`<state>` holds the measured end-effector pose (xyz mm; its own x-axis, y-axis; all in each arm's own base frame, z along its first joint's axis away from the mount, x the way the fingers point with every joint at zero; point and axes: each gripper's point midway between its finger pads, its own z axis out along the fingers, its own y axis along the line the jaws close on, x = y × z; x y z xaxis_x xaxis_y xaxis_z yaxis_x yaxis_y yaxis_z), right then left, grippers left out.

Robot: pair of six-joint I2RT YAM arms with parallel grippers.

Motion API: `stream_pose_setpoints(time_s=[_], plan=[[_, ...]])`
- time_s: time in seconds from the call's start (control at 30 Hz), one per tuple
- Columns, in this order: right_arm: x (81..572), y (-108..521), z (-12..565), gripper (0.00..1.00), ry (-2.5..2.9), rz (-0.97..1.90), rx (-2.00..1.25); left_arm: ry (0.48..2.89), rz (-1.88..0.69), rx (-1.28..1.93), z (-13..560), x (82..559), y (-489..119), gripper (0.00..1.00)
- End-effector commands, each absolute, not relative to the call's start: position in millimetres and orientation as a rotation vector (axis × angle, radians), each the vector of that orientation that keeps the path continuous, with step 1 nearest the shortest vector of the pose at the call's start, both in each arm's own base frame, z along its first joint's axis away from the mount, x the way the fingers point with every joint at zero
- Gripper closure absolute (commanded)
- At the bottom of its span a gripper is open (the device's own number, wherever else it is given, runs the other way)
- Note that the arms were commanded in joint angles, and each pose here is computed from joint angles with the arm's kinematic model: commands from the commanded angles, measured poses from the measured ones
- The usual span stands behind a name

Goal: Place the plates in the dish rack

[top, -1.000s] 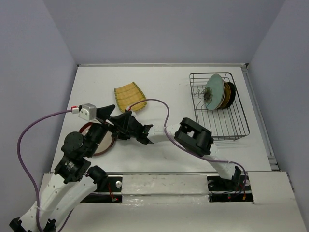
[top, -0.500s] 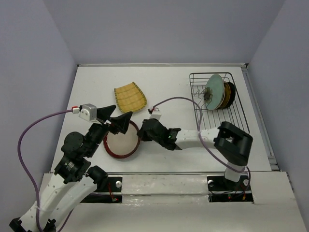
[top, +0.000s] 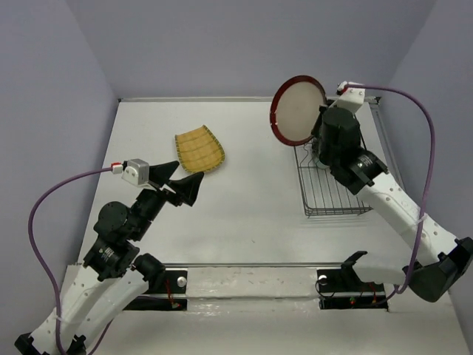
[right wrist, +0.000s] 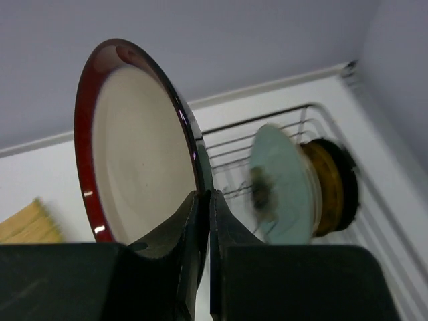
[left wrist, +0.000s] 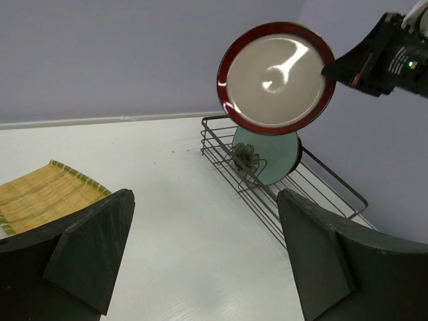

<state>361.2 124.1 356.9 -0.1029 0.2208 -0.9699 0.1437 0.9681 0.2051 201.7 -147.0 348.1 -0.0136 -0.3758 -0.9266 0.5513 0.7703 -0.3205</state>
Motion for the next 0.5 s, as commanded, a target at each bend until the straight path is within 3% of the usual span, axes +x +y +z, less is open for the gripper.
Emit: stream_pose_setpoints(time_s=[0.0,0.27,0.47], plan=[[357,69,456,0.93,1.516,-0.307,0.25,1.344,-0.757,0.157,362,199,-147,0.01],[388,40,473,0.93,1.529,-0.566,0.208,1.348,-0.759,0.157,361,200,-147,0.01],[413,47,443,0.93,1.605,-0.704,0.107,1.346,-0.762,0.159,362,199,-148,0.01]])
